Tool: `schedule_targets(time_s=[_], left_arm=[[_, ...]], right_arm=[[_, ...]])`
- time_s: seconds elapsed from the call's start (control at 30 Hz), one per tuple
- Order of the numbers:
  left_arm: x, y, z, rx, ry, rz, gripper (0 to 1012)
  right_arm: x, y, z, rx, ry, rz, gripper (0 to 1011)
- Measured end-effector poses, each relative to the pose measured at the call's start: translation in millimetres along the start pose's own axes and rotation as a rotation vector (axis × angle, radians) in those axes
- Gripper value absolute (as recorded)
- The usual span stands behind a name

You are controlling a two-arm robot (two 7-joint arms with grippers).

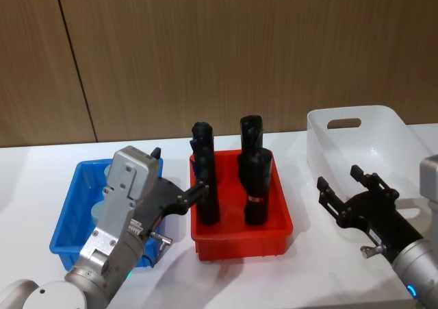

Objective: Pick the cotton swabs from the blue box and place them into the white box.

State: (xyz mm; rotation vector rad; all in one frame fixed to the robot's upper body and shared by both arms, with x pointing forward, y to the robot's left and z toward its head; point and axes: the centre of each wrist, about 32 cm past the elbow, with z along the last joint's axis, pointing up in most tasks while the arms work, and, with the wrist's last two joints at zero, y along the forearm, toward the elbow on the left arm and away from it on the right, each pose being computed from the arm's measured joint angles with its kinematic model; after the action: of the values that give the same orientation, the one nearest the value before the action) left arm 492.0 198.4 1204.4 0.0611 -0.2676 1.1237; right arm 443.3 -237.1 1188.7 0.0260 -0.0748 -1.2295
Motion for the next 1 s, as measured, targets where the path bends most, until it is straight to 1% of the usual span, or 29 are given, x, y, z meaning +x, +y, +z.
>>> schedule_targets(time_s=[1.0], left_arm=[[0.0, 0.0, 0.0, 0.0, 0.0, 0.0, 1004]], right_arm=[[0.0, 0.0, 0.0, 0.0, 0.0, 0.0, 688]])
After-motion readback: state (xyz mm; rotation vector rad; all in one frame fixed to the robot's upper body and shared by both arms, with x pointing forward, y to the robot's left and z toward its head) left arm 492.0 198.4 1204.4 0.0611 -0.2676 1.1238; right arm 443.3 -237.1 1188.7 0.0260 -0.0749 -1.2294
